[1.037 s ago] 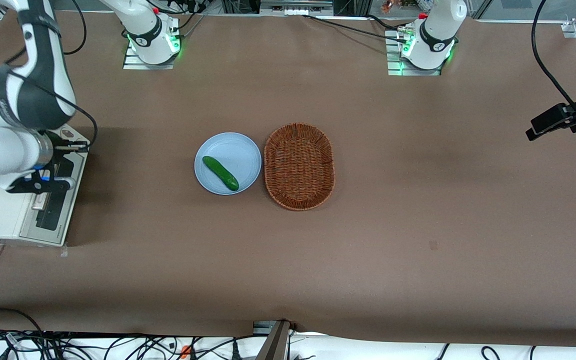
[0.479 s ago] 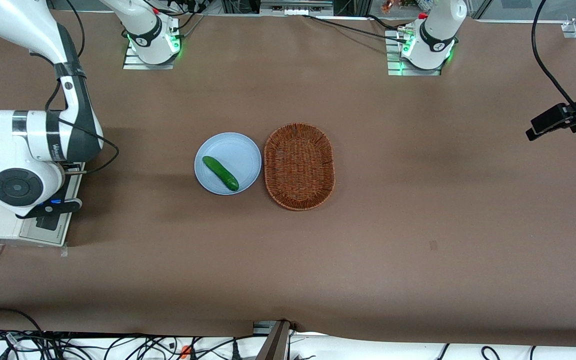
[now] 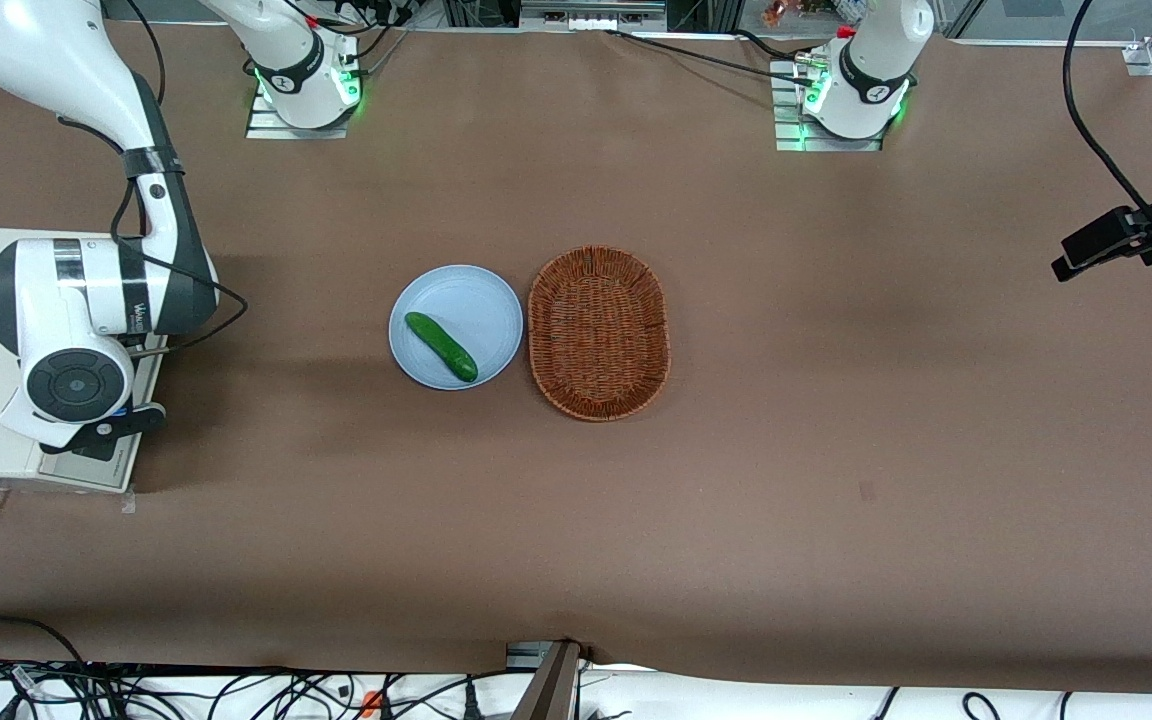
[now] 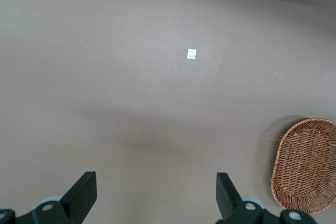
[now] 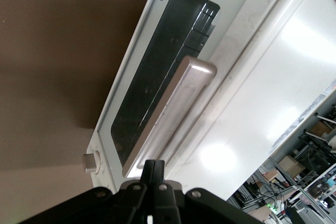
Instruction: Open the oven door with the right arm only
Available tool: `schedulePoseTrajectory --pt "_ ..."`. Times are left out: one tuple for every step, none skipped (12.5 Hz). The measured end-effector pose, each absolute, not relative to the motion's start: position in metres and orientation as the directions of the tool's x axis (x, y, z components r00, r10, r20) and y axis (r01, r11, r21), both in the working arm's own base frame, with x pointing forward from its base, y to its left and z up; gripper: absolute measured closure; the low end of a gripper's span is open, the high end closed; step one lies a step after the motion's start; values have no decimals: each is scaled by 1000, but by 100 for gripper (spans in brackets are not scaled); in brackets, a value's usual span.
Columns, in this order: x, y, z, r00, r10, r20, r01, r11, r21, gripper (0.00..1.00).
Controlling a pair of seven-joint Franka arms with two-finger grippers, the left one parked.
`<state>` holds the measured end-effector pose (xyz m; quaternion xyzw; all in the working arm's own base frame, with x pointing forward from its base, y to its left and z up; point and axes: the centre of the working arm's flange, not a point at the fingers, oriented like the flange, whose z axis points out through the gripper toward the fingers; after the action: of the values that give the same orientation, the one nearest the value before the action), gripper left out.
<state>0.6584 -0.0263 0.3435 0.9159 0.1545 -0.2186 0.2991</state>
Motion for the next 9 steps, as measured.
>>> schedulePoseTrajectory --pt "658 -27 340 855 156 -495 419 -771 480 99" --pt "658 -27 338 852 165 -497 427 -768 477 99" --pt "658 -28 337 848 175 -500 437 -766 472 99" --pt "658 -29 337 843 184 -506 447 -763 467 99" --pt "658 -30 337 839 191 -510 454 -761 462 99" --pt "658 -32 338 837 195 -512 459 -760 460 99" --pt "659 -33 338 835 199 -512 463 -759 459 99" --pt "659 -34 337 834 208 -511 469 -757 456 99" --pt "660 -34 335 832 215 -511 474 -754 455 99"
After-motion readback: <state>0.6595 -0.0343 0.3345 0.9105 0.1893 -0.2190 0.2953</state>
